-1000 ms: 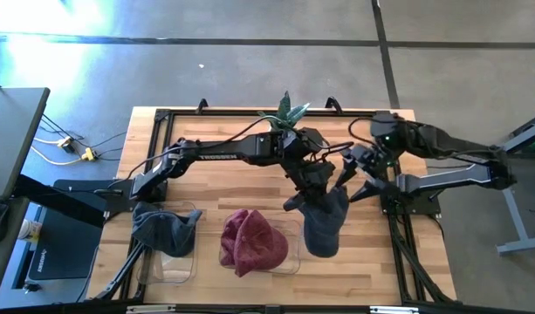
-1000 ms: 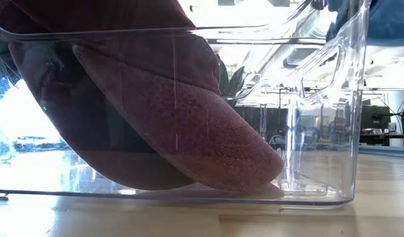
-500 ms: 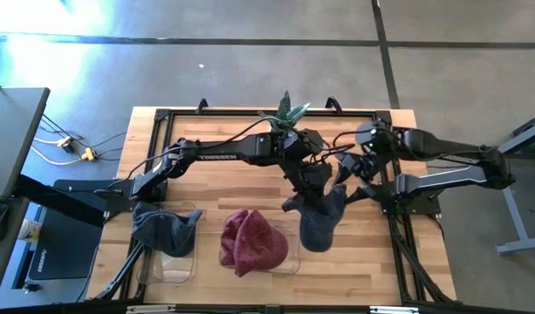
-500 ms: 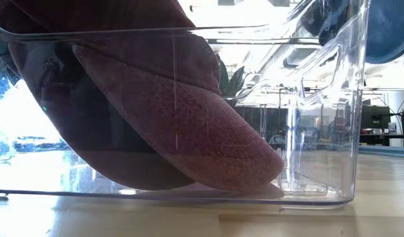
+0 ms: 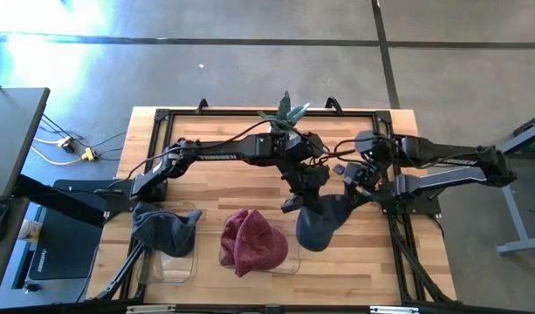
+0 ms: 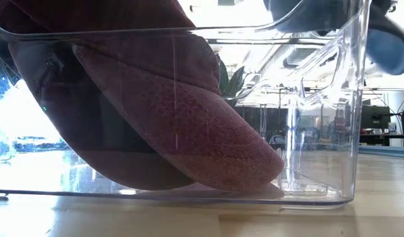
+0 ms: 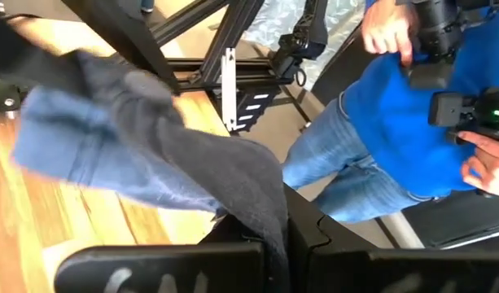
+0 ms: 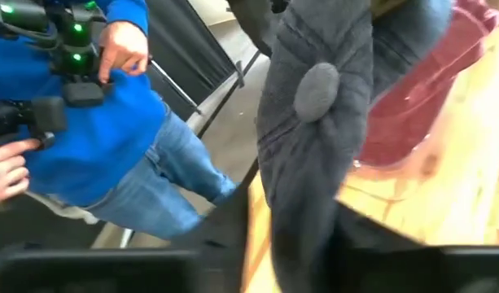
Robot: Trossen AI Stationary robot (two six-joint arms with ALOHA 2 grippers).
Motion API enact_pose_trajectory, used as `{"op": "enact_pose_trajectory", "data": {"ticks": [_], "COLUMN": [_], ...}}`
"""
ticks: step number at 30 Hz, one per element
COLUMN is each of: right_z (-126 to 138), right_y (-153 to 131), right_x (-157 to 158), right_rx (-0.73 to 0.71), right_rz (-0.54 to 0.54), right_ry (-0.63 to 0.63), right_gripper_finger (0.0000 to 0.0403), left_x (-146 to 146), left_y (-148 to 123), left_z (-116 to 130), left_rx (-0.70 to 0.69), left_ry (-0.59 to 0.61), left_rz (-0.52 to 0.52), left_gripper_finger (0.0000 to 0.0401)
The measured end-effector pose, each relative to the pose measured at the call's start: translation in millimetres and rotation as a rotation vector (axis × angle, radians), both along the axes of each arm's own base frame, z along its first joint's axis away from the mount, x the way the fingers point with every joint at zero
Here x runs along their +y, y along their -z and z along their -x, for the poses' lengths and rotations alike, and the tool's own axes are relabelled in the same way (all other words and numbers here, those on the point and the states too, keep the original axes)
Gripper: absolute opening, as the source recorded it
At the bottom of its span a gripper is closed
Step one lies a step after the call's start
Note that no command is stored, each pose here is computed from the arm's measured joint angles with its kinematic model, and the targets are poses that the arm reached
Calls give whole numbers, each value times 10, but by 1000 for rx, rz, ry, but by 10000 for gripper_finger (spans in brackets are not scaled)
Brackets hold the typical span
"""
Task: Pick & Place hat
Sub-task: Put the blue cap into the left transparent bin
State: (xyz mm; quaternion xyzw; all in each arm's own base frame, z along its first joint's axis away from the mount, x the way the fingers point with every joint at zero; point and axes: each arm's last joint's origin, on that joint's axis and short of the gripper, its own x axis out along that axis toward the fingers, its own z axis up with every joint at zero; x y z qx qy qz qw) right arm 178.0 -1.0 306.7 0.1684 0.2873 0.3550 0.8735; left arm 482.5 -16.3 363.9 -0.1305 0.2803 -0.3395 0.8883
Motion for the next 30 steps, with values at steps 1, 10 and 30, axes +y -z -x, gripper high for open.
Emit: {"op": "enact_pose_trajectory", "data": {"ticks": [1,10,30], "right_z": [-1,172,349], "right_y": [-5,-444,-783], "right_x": [14,80,60], "right_rx": [11,-25,-55], "right_rz": [-12,-85,50], "right_ry": [0,59,186], "right_gripper_finger": [59,8,10], "left_x": [3,135,271], "left_y": [2,-24,-405], "left_z": [-1,-17,-171], "left_rx": [0,32,-367], "left_ry": [-3,-63,-226], "left_rz": [-3,62,90], "left_gripper_finger": [1,29,282]}}
